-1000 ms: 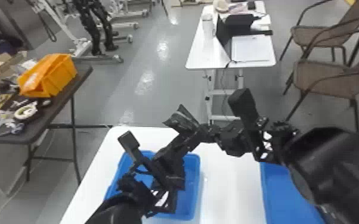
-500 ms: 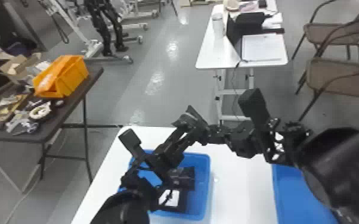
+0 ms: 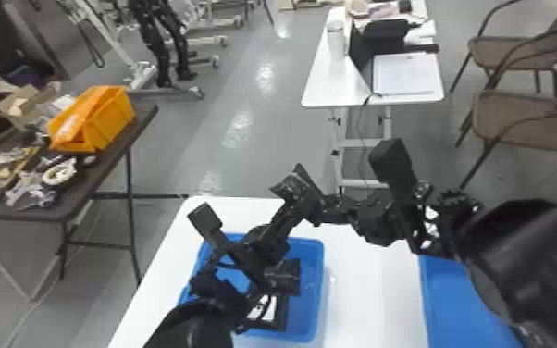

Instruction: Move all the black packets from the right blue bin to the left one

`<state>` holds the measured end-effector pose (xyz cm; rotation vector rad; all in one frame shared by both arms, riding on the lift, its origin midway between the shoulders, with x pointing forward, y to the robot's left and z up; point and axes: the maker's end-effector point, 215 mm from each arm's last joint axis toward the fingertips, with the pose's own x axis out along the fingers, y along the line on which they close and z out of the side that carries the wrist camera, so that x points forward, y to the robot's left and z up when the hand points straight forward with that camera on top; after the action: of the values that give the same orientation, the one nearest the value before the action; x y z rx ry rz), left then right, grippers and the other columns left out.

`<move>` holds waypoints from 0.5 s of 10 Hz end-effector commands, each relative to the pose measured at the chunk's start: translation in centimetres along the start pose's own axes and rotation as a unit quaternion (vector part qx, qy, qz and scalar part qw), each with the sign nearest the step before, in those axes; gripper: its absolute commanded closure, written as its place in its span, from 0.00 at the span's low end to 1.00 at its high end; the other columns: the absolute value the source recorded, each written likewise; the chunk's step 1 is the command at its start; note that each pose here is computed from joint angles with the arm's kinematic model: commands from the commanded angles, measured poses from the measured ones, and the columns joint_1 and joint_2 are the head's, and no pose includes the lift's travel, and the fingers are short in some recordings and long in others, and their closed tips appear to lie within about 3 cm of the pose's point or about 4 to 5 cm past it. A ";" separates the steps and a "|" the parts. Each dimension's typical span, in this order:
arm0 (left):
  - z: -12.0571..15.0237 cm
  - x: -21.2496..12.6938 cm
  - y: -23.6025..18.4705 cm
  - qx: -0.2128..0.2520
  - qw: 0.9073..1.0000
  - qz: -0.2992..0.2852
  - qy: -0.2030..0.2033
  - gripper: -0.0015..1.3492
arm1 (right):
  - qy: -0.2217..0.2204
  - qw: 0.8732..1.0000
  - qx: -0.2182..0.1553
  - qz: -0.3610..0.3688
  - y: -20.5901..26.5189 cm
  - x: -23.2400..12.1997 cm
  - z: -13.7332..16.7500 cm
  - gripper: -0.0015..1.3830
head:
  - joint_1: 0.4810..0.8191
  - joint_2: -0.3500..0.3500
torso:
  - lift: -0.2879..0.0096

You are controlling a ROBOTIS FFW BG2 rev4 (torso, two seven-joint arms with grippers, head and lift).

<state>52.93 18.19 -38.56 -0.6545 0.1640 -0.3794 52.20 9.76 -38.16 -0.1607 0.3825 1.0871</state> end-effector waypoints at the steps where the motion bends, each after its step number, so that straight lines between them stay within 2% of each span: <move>1: 1.0 -0.6 0.7 0.008 1.000 0.009 -0.020 0.90 | -0.001 1.000 0.002 0.003 0.1 0.0 -0.2 0.61 | 0.63 0.91 | 0.97; 2: 1.6 -1.1 1.4 0.019 0.999 0.018 -0.029 0.90 | -0.003 1.000 0.006 0.001 -0.1 -0.3 -0.6 0.19 | 0.63 0.92 | 0.97; 3: 2.4 -2.1 3.0 0.049 0.997 0.038 -0.037 0.90 | -0.008 1.000 0.017 -0.014 -1.1 -1.3 -1.4 0.01 | 0.63 0.93 | 0.97; 4: 3.3 -4.1 5.6 0.126 0.989 0.076 -0.036 0.90 | -0.017 0.998 0.039 -0.045 -2.9 -3.3 -2.6 0.08 | 0.63 0.94 | 0.97; 5: 2.9 -6.0 7.6 0.200 0.974 0.104 -0.016 0.89 | -0.027 0.993 0.067 -0.088 -5.0 -6.2 -4.5 0.15 | 0.63 0.94 | 0.97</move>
<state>51.15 26.53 -40.08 -0.3352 0.1082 -0.2111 53.07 3.13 -39.73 -0.0689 0.3810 0.9374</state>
